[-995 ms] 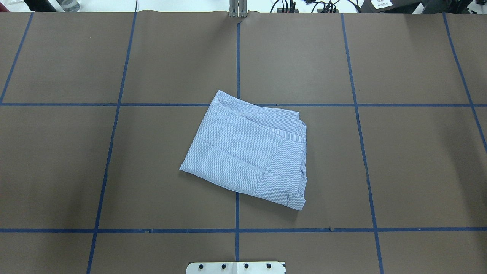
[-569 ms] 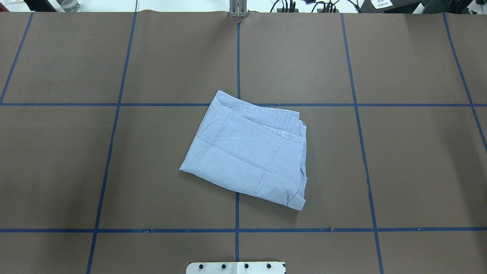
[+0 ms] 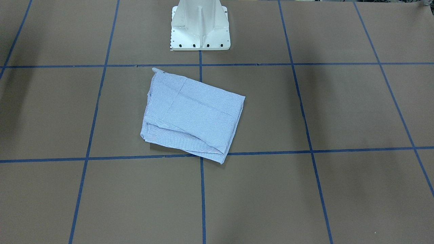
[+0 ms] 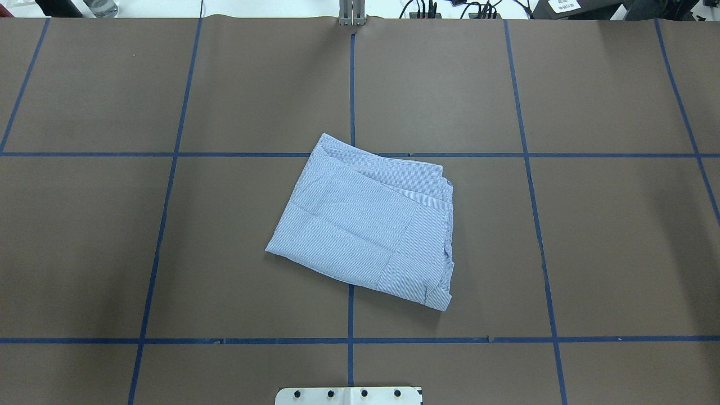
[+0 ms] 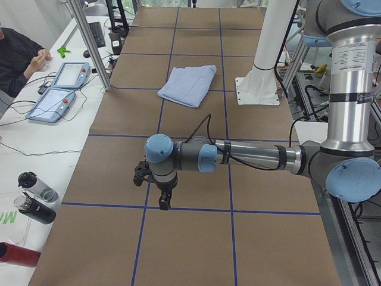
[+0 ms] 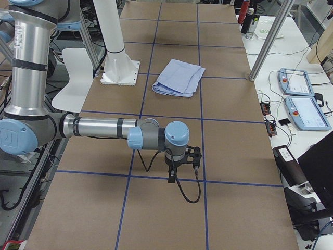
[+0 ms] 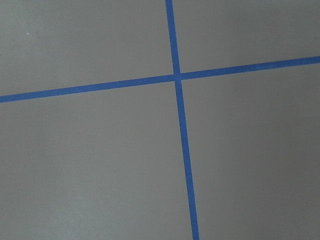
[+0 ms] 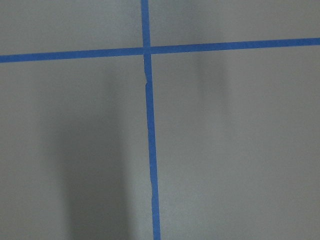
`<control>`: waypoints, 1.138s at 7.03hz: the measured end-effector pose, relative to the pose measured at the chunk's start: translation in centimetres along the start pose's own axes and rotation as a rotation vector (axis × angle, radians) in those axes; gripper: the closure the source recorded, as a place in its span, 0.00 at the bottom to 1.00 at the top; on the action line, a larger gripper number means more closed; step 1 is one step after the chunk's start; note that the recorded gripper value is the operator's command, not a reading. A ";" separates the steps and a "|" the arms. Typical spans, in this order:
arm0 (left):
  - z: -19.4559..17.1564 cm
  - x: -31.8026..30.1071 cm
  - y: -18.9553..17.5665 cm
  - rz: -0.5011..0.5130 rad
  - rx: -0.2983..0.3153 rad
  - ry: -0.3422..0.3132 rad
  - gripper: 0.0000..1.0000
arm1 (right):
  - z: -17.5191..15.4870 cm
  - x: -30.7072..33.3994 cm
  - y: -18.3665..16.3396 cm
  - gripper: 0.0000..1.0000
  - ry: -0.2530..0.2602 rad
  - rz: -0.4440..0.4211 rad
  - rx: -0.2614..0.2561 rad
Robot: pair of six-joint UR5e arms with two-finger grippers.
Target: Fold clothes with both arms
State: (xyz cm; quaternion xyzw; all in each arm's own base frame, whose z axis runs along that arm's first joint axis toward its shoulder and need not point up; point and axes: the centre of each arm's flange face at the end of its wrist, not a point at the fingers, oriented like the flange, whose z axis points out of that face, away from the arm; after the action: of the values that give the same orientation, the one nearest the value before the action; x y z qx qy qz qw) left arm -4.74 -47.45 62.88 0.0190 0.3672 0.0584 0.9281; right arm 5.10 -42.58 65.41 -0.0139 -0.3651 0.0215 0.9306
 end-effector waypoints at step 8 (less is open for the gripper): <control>0.1 0.0 0.0 0.000 -0.002 0.005 0.00 | 0.0 0.0 -0.2 0.00 0.001 -0.013 0.002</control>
State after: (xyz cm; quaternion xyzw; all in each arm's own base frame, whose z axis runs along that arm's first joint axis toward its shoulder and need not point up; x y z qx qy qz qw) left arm -4.71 -47.41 62.95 0.0179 0.3694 0.0586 0.9272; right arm 5.09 -42.74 65.37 -0.0108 -0.3648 0.0157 0.9309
